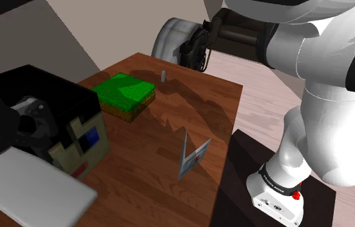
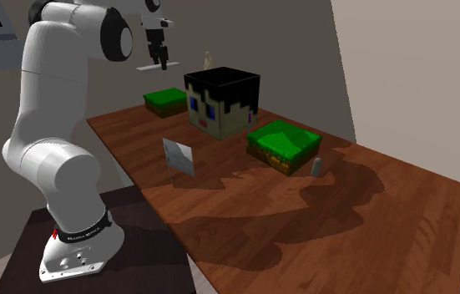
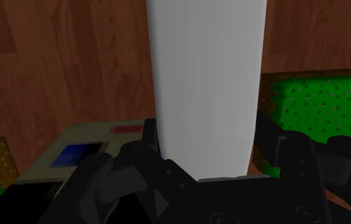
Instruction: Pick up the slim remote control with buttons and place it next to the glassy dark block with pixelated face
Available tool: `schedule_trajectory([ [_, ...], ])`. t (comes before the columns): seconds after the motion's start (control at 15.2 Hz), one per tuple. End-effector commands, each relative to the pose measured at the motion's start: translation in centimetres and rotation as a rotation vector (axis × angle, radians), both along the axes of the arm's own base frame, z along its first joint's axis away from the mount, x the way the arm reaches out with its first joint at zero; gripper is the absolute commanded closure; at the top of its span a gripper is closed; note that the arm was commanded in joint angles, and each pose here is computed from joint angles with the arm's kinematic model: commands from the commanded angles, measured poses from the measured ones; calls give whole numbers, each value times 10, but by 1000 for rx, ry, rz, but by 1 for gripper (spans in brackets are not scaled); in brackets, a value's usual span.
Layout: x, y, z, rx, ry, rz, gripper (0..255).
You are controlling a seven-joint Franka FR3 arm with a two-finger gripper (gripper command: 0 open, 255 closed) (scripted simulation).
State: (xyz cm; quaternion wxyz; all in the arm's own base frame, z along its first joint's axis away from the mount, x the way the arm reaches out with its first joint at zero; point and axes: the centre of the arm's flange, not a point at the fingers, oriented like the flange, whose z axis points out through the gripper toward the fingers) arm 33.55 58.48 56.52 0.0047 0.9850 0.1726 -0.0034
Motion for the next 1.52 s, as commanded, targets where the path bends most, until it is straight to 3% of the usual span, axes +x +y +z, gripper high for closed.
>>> schedule_trajectory([
  [0.0,0,0,-10,0,0,-1,255],
  [1.45,0,0,-126,0,0,-1,255],
])
